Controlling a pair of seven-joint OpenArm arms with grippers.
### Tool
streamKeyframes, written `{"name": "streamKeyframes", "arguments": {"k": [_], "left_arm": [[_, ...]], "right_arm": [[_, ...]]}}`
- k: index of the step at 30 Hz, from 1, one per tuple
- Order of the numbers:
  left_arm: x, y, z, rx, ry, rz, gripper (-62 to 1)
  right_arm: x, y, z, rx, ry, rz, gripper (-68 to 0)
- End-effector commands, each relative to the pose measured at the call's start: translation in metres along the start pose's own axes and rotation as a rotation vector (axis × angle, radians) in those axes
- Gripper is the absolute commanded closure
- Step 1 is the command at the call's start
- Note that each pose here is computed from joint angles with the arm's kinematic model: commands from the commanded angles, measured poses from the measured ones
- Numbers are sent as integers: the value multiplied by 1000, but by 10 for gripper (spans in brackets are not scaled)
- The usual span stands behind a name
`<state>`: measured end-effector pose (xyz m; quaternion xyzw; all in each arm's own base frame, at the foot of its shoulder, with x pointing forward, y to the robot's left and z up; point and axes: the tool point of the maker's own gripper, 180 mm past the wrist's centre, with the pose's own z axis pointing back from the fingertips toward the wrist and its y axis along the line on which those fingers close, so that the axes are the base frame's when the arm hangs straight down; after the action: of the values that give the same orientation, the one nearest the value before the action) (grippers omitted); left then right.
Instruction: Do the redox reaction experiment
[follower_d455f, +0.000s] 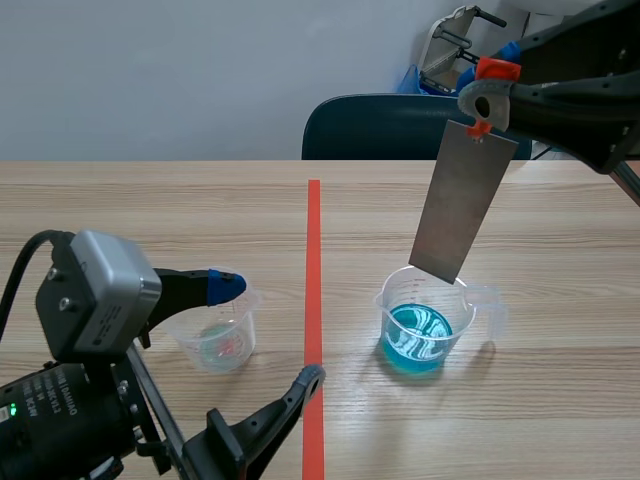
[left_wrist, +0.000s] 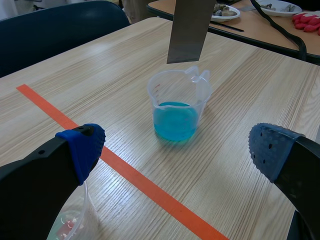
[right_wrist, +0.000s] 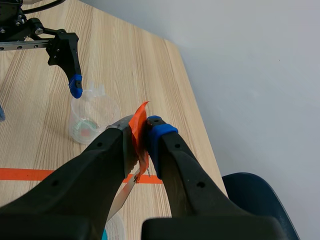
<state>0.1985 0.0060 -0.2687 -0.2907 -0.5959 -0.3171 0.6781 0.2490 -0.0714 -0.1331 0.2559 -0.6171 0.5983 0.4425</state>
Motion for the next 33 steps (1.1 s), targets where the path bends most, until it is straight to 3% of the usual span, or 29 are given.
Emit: {"name": "streamKeyframes", "arguments": {"k": [1,27,30,33], "left_arm": [[7,-2,-2,-1,-29,9,-617],[7,-2,-2,-1,-29,9,-614],[7,-2,-2,-1,-29,9,-547],[8,-2,-3,4,-33,11,-419]], "right_arm": [[10,-6,1,-3,-20,21,-6],[9,-6,1,-3,-20,21,-6],[9,-6,1,-3,-20,21,-6],[9,-6,1,-3,-20,22,-6]]}}
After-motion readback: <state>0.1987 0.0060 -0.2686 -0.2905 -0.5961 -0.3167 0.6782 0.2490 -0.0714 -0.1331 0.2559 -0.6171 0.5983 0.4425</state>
